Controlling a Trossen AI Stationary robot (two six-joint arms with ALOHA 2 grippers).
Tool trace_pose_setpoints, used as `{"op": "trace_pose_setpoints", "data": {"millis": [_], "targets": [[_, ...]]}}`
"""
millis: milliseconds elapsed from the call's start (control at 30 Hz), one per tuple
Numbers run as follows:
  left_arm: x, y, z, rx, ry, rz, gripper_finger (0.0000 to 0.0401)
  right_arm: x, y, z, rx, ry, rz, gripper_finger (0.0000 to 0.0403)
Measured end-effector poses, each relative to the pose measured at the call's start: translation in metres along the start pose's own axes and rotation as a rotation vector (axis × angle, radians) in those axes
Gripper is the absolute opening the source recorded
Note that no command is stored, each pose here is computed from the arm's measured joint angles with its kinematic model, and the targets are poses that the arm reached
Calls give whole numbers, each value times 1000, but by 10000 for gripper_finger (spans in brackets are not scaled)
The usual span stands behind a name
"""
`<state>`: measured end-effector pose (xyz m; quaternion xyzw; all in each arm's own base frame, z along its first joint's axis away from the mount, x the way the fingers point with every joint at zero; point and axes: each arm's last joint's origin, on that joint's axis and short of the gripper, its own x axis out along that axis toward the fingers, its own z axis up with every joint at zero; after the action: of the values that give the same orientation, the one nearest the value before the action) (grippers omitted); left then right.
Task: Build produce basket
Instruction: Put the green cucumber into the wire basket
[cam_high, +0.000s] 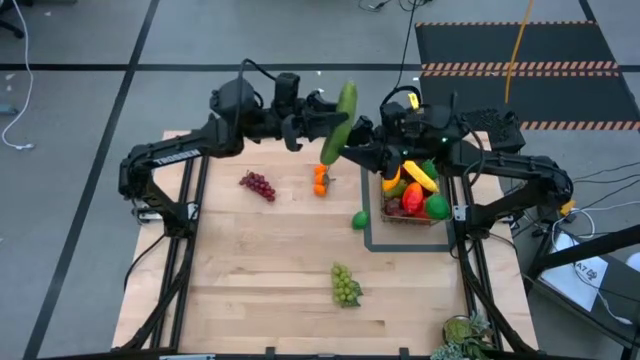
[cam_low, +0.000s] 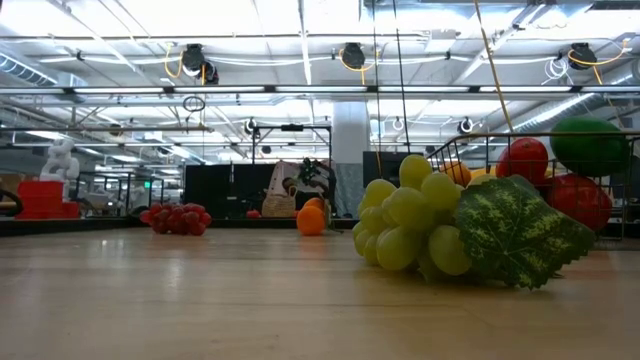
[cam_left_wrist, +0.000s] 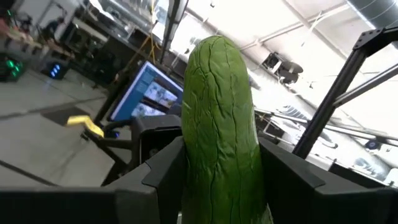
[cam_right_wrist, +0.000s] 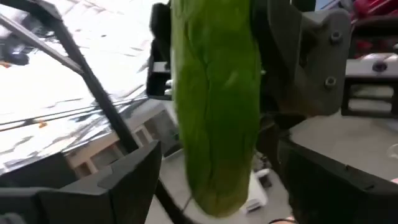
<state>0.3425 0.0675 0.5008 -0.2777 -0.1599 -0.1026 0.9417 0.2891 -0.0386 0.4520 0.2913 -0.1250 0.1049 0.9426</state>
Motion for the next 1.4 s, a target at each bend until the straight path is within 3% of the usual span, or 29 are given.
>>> {"op": "trace_pose_setpoints", "data": {"millis": [567,833,933,1233,1400], "targets": [[2,3,-2,93,-8,22,184,-15,-19,21,-16,106,129,147],[2,7,-4,88,-8,91,189,-22,-29,29,31,162,162,130],[1,9,-5,85,-2,115,215,-25,-33,32,68,191,176,134],[-1,10,-6,54,20,154,347,-37,-34,42,141,291,258,136],[-11,9,-8,15,105,263,361,-44,-27,46,138,322,301,136]]}}
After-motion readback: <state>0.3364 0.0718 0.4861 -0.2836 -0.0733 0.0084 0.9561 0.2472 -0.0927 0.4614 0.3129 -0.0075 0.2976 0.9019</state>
